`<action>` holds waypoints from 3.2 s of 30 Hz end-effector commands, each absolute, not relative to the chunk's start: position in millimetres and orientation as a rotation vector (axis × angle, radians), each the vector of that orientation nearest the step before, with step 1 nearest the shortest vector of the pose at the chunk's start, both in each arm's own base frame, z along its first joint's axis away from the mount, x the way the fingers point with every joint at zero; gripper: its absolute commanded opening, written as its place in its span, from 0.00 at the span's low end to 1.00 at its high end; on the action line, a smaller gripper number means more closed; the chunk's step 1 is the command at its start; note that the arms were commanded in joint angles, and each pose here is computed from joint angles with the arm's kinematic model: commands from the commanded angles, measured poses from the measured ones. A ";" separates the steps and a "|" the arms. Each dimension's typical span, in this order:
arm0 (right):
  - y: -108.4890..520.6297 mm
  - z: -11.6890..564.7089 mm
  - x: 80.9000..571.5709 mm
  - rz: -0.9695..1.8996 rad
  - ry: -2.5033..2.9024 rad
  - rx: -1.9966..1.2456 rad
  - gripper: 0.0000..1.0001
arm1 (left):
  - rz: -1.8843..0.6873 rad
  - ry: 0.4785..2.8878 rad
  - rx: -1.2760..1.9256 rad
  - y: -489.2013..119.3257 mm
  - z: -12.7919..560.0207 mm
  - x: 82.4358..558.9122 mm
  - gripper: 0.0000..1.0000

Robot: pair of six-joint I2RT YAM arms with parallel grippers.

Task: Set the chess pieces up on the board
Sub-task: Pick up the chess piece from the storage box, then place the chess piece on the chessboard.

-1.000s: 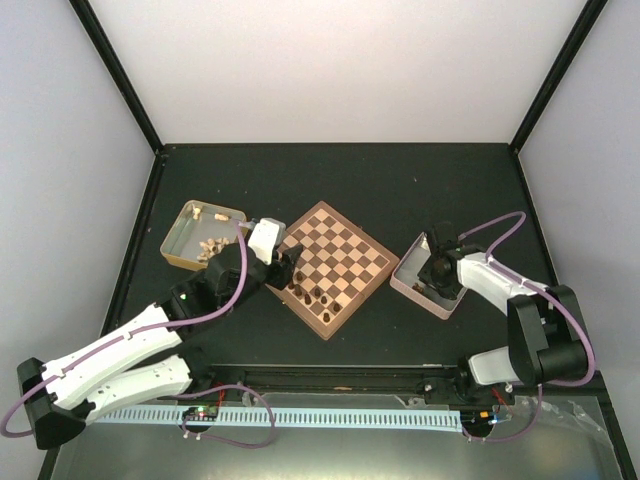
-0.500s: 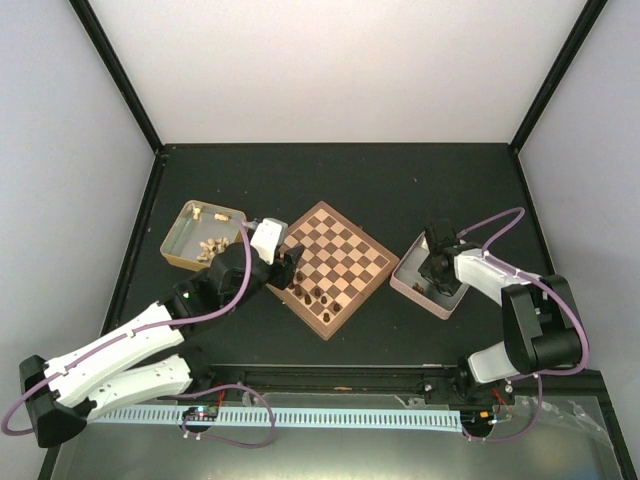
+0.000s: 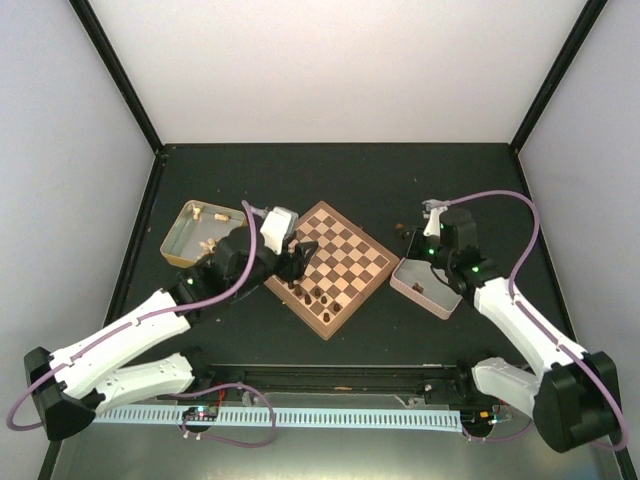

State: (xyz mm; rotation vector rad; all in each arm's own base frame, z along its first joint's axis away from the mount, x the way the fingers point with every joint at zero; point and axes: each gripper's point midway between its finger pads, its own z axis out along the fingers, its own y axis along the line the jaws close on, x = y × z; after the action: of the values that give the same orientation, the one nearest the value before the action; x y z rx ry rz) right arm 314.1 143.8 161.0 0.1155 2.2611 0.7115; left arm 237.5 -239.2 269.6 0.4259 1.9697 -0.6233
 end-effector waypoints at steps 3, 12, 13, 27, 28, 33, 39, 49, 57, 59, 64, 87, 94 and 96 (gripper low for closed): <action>235.0 274.6 256.7 1.119 1.759 -0.562 0.17 | -0.981 1.986 0.430 -260.6 351.3 227.8 0.63; 280.1 327.9 212.9 1.151 1.526 -0.978 0.17 | -1.327 2.029 0.617 -294.1 364.4 208.6 0.64; 282.0 328.6 211.0 1.146 1.519 -0.996 0.17 | -1.356 2.034 0.628 -296.3 363.8 205.5 0.63; 295.3 333.0 196.2 1.145 1.440 -1.099 0.16 | -1.490 2.065 0.596 -306.3 352.9 207.7 0.30; 295.4 333.1 197.0 1.144 1.441 -1.097 0.16 | -1.491 2.072 0.600 -306.5 351.2 207.1 0.27; 297.3 333.7 199.4 1.145 1.440 -1.094 0.16 | -1.460 2.087 0.613 -305.5 345.1 208.0 0.21; 298.0 332.9 202.7 1.145 1.449 -1.075 0.16 | -1.448 2.099 0.647 -305.8 340.0 206.1 0.08; 298.7 328.4 208.2 1.145 1.479 -1.045 0.16 | -1.445 2.165 0.683 -308.0 321.6 203.6 0.14; 297.7 321.0 212.5 1.134 1.519 -1.018 0.25 | -1.417 2.182 0.702 -308.4 314.6 205.5 0.01; 294.5 313.3 218.2 1.105 1.572 -0.982 0.38 | -1.356 2.194 0.693 -305.0 308.7 210.4 0.01; 279.2 291.3 223.4 1.038 1.699 -0.886 0.69 | -1.075 2.272 0.625 -284.6 274.4 232.2 0.01; 200.3 250.5 274.0 0.693 1.851 -0.258 0.79 | -0.601 2.379 0.811 -278.0 128.1 192.1 0.02; 197.2 246.8 272.8 0.675 1.857 -0.260 0.79 | -0.534 2.407 0.794 -273.5 108.9 195.9 0.02; 196.8 246.2 272.6 0.672 1.856 -0.258 0.79 | -0.529 2.418 0.799 -272.8 101.7 195.0 0.02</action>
State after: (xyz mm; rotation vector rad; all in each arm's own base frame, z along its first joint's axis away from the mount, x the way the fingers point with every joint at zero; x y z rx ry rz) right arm 271.0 201.7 241.8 -0.2872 1.8890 0.6896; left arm 186.5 -268.9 103.2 0.8286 2.4460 -0.5499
